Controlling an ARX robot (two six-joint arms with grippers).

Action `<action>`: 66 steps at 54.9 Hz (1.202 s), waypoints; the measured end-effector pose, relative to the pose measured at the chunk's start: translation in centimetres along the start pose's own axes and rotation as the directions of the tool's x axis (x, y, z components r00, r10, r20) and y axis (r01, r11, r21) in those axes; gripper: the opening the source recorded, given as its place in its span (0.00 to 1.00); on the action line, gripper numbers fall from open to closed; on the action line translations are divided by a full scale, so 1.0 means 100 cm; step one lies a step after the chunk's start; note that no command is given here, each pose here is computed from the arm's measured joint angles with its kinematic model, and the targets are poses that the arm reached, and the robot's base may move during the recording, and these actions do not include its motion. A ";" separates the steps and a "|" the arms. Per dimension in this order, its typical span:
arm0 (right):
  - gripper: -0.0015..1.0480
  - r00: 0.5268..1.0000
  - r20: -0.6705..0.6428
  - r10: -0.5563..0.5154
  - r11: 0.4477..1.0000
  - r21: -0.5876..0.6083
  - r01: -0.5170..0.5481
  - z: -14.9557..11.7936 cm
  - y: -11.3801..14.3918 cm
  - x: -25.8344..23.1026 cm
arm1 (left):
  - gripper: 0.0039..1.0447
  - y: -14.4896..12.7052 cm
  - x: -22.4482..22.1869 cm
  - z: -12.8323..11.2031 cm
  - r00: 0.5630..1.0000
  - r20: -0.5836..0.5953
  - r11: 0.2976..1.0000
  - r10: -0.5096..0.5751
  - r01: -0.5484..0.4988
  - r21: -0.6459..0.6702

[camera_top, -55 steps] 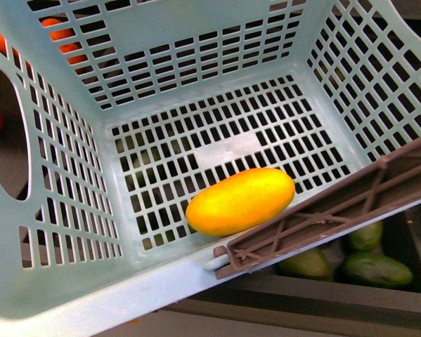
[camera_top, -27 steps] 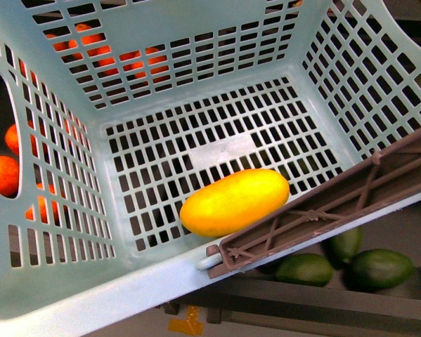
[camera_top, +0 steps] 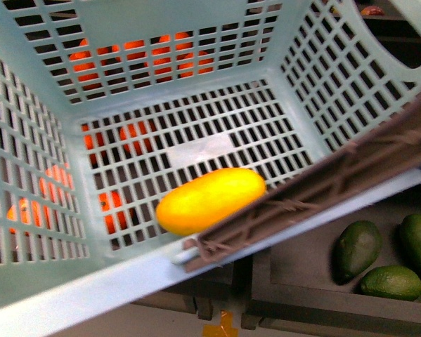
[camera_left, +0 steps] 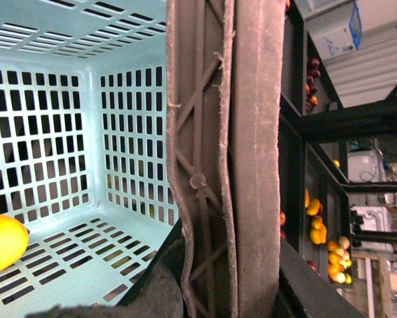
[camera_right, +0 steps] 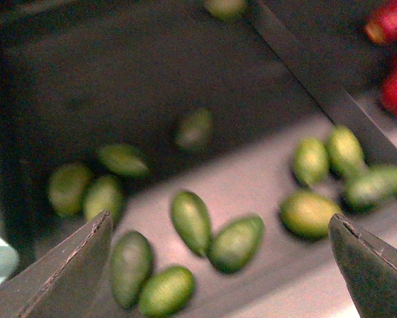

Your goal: Pick mango and avocado into basket

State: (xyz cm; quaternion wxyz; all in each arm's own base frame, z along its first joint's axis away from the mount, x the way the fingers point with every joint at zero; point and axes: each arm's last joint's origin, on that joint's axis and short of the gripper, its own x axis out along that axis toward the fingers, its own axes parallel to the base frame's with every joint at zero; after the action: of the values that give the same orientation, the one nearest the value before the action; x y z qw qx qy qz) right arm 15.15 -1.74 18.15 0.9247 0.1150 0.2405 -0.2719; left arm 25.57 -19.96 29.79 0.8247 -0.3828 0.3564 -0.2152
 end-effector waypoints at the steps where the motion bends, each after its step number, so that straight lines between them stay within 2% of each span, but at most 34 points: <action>1: 0.92 1.000 -0.021 -0.016 1.000 0.004 0.016 0.000 -0.002 0.001 | 0.18 0.000 0.000 0.000 1.000 -0.003 1.000 -0.002 0.002 0.000; 6: 0.92 0.991 -0.112 -0.069 0.994 0.081 0.078 -0.001 -0.016 0.015 | 0.18 0.000 0.000 -0.001 1.000 -0.013 1.000 -0.007 0.007 -0.006; 14: 0.92 0.991 -0.130 -0.041 0.993 0.108 0.056 0.006 -0.031 0.046 | 0.18 -0.001 0.000 -0.002 1.000 -0.020 1.000 -0.012 0.012 -0.013; 19: 0.92 0.988 -0.148 -0.045 0.999 0.016 0.048 0.003 -0.043 0.083 | 0.18 -0.001 0.000 -0.002 1.000 -0.019 1.000 -0.012 0.012 -0.015; 25: 0.92 0.979 -0.205 0.007 0.991 -0.128 -0.034 -0.008 -0.043 0.130 | 0.18 -0.001 0.000 -0.001 1.000 0.001 1.000 0.001 -0.001 -0.010; 32: 0.92 0.956 -0.287 0.065 0.954 -0.262 -0.143 -0.027 -0.029 0.163 | 0.18 -0.001 0.000 -0.001 1.000 -0.001 1.000 0.000 0.000 -0.003; 38: 0.92 0.910 -0.409 0.073 0.866 -0.426 -0.261 -0.051 -0.004 0.195 | 0.18 -0.001 0.000 -0.001 1.000 -0.012 1.000 -0.008 0.008 -0.010; 52: 0.92 0.872 -0.484 0.077 0.799 -0.493 -0.345 -0.067 0.046 0.251 | 0.18 -0.001 0.000 -0.001 1.000 -0.006 1.000 -0.004 0.004 -0.012; 66: 0.92 0.847 -0.527 0.065 0.785 -0.497 -0.369 -0.078 0.060 0.272 | 0.18 -0.001 0.000 -0.001 1.000 -0.008 1.000 -0.005 0.005 -0.010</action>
State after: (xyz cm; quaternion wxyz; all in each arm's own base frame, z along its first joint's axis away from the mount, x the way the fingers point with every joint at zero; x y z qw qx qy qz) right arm 35.50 -6.31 -1.88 0.8502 -0.0812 0.5189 -0.0355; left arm 25.48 -20.11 29.77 0.8208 -0.3870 0.3598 -0.2168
